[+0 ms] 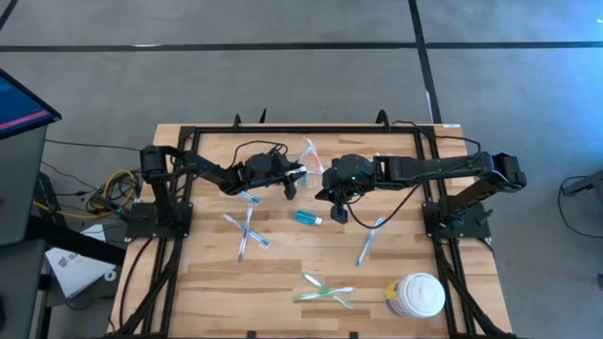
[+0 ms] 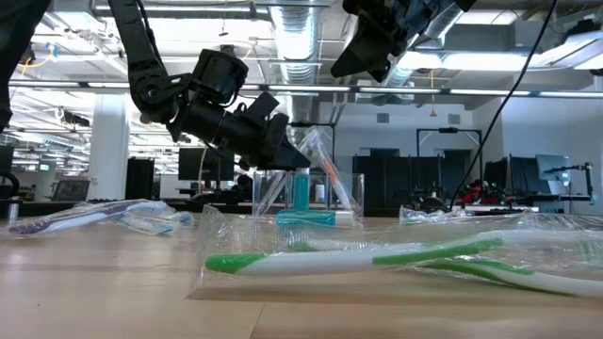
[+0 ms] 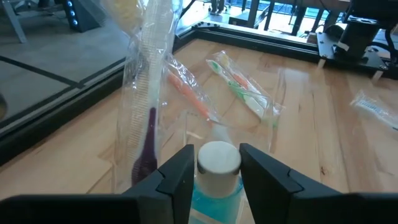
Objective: Pick & Place toothbrushing station
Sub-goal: Put the bottom blue mouthwash into the transparent organizer, then put the top green toothbrush into the transparent organizer
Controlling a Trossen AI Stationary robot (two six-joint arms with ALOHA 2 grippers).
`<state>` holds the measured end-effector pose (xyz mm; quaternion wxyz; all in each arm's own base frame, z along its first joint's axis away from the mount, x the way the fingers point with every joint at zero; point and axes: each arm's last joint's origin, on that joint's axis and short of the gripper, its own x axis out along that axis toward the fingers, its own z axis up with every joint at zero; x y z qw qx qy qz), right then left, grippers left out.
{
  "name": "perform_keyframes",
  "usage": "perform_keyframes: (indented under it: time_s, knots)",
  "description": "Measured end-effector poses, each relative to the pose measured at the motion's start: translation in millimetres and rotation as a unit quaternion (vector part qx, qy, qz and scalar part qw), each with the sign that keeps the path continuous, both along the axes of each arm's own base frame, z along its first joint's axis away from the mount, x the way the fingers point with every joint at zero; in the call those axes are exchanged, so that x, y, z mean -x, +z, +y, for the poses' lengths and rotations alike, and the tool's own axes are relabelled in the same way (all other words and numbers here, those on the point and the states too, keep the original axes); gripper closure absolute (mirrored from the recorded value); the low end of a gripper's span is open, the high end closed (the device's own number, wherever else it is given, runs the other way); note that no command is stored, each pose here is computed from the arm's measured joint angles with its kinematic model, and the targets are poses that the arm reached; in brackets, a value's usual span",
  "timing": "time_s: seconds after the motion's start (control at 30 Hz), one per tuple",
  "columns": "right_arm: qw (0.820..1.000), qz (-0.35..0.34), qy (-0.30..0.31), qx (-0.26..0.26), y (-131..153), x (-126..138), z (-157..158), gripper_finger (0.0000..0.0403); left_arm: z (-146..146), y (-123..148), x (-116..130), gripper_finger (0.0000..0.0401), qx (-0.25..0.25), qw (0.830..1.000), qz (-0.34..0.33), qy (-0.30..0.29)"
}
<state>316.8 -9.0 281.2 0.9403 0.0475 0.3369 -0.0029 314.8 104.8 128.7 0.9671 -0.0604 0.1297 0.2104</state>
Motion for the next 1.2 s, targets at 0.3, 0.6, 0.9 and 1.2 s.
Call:
perform_keyframes:
  time_s: [0.3, 0.6, 0.9, 1.2]
  knots:
    - [1.000, 0.002, 0.000, 0.000, -0.3, 0.3, -0.1, 0.0403, -1.5, 5.5, 0.3, 0.0277, -0.002, 1.000, -0.008, -0.002]
    - [1.000, 0.004, 0.000, 0.000, -0.6, 0.5, 0.0, 0.0403, -5.6, 13.9, 0.7, 0.0280, -0.008, 1.000, -0.020, -0.008]
    - [1.000, 0.026, -0.011, -0.003, -3.8, 3.5, -5.7, 0.0403, -12.3, 33.1, 1.7, 0.0280, -0.017, 0.998, -0.049, -0.017]
    - [0.992, 0.104, -0.071, -0.030, -14.2, 16.8, -29.6, 0.0403, -29.7, 50.5, 3.1, 0.0280, -0.018, 0.997, -0.059, -0.043]
